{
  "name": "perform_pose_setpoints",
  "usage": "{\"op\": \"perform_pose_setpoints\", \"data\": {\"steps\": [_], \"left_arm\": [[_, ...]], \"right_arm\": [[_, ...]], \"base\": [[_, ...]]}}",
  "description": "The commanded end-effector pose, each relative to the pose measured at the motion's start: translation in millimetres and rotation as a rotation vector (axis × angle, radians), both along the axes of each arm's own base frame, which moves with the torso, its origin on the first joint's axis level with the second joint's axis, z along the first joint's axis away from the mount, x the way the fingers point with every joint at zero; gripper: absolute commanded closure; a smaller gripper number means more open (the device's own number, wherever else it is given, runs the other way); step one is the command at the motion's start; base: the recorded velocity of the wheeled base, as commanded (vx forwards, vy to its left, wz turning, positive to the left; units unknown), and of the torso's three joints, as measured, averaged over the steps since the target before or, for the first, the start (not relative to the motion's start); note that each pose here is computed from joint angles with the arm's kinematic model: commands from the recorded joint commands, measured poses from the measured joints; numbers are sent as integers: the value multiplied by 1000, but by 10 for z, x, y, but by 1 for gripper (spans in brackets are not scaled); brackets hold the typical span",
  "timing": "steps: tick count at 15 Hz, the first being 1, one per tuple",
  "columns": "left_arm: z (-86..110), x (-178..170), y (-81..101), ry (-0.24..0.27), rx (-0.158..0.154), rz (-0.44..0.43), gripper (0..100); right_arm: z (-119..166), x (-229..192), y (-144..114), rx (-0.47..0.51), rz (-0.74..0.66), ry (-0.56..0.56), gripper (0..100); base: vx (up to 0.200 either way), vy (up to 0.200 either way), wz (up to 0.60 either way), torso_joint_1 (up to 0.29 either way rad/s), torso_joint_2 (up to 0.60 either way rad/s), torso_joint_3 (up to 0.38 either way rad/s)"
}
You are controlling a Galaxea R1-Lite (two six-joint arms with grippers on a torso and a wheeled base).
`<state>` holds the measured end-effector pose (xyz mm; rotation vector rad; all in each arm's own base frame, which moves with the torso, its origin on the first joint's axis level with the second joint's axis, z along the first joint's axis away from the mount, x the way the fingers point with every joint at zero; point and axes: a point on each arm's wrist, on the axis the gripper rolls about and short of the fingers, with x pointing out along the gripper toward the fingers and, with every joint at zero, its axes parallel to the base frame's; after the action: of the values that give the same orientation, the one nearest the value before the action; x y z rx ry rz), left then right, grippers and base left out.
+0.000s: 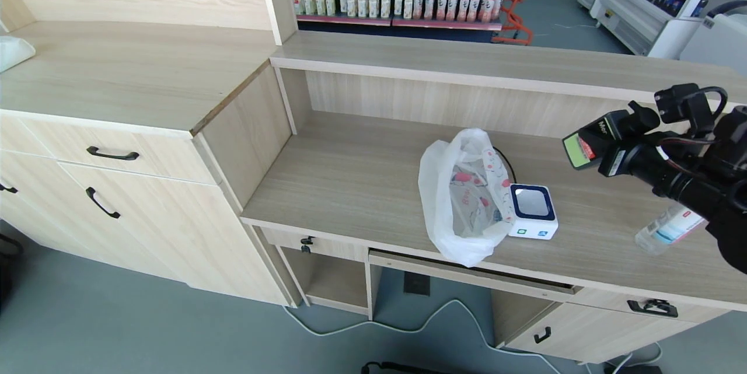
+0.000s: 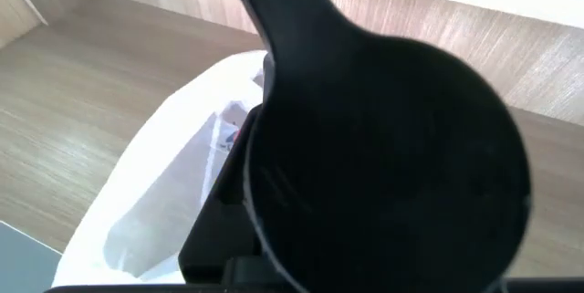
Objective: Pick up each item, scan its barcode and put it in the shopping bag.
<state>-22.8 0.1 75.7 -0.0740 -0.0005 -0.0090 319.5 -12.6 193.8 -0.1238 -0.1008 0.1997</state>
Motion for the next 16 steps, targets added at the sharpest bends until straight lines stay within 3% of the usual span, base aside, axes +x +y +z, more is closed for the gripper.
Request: {"op": "perform_pose_setpoints", "data": {"steps": [1,6,16], "left_arm": [[4,-1,0,-2,-1,1,0],[4,-1,0,-2,-1,1,0],[4,-1,0,-2,-1,1,0]], "right_arm": [[-129,206,377,14,44,39,100],[-469,394,769,2,31,156,100],[-898,526,974,2,-7,260,100]], "base": [[0,0,0,0,0,0],[0,0,0,0,0,0],[0,0,0,0,0,0]]}}
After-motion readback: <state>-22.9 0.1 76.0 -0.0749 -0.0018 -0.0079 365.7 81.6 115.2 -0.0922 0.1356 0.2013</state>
